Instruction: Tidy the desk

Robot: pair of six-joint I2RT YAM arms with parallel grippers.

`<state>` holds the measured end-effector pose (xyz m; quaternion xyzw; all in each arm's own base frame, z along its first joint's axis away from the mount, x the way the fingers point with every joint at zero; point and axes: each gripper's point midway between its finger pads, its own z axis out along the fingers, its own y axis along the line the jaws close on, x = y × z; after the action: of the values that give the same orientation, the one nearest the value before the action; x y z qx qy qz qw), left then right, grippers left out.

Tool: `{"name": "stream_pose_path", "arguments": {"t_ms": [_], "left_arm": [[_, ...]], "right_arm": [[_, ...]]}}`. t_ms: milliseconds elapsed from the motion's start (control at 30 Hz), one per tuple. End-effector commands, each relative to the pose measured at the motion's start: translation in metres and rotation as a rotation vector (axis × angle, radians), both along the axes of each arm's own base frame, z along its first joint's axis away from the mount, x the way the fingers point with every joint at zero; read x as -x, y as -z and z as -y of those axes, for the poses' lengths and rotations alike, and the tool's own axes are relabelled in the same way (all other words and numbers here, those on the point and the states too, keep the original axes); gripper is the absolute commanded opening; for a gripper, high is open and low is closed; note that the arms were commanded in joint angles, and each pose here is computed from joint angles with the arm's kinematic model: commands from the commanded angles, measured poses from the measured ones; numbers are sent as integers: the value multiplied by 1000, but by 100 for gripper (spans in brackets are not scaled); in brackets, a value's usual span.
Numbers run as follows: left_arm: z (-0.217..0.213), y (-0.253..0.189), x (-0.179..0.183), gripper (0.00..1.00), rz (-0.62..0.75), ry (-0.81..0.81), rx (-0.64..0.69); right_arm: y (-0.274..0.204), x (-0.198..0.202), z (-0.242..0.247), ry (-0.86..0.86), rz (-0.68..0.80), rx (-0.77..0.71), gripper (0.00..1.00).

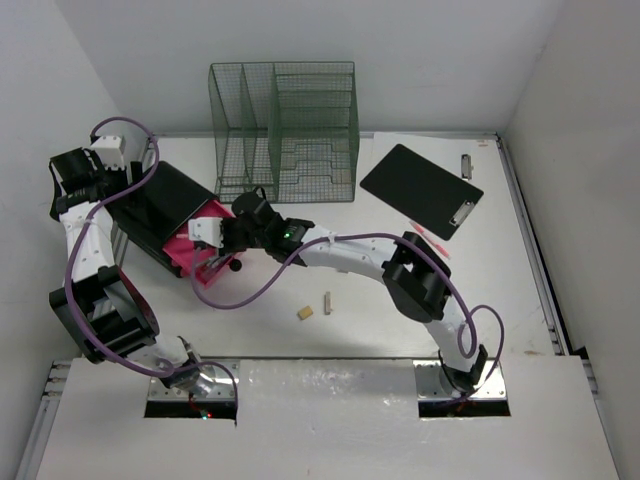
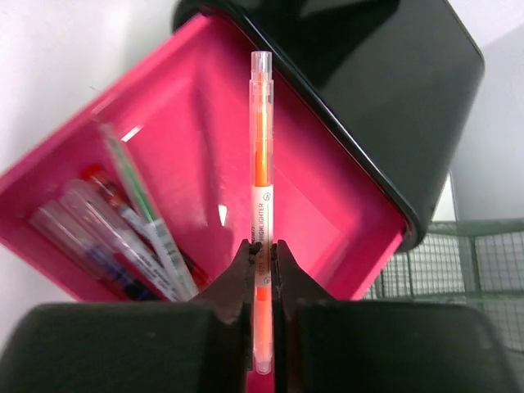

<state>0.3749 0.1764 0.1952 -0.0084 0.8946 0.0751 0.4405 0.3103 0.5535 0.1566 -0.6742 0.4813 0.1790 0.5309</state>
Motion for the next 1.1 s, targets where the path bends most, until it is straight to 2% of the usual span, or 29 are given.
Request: {"name": "stream_pose_path", "arguments": {"t_ms": [0, 33, 67, 167, 200, 333, 500, 533, 600, 633, 667, 700, 733, 767, 800, 833, 867, 900, 967, 1067], "left_arm": [[3, 14, 12, 75, -60, -2, -4], [2, 14, 12, 75, -59, -3, -2], [3, 14, 11, 75, -58, -1, -1], [4, 14, 11, 75, -60, -1, 5], [4, 13, 11, 75, -58, -1, 4], [3, 12, 12, 75, -61, -2, 3], [4, 13, 13, 75, -65, 1, 4], [4, 13, 13, 75, -65, 1, 4], [5, 14, 14, 75, -66, 4, 3], [5, 14, 14, 75, -68, 5, 3], [5, 15, 14, 75, -69, 6, 4], [5, 16, 14, 75, -70, 6, 5], [5, 16, 13, 75, -66, 8, 5], [6, 16, 13, 75, -64, 9, 6], [6, 17, 13, 75, -65, 9, 9], [6, 16, 12, 75, -61, 8, 11], [6, 16, 12, 75, -60, 8, 15], [6, 14, 11, 75, -56, 9, 12], [7, 14, 11, 75, -55, 10, 16], [7, 12, 11, 75, -52, 11, 13]], "right_arm": [[-38, 12, -10, -77, 13, -77, 5], [-36, 13, -9, -78, 6, -70, 9], [-35, 13, -9, -78, 4, -66, 22], [-38, 12, -7, -64, 3, -67, 34], [-45, 12, -5, -56, 4, -78, 42], [-67, 7, 5, 4, 31, -131, 48], [-105, -20, 47, 236, -1, -223, 52], [-129, -23, 63, 275, -5, -272, 52], [-139, -44, 112, 403, -84, -320, 57], [-140, -52, 131, 450, -115, -332, 64], [-135, -76, 167, 568, -168, -359, 67], [-109, -84, 197, 657, -210, -320, 69], [-116, -101, 242, 774, -204, -345, 74], [-104, -107, 269, 869, -240, -346, 76], [-69, -109, 306, 999, -280, -271, 77], [-54, -109, 333, 1078, -323, -247, 79], [-42, -118, 377, 1210, -384, -268, 80], [-8, -106, 403, 1278, -470, -207, 80], [18, -104, 458, 1413, -565, -228, 80], [70, -85, 511, 1547, -696, -175, 80]]}}
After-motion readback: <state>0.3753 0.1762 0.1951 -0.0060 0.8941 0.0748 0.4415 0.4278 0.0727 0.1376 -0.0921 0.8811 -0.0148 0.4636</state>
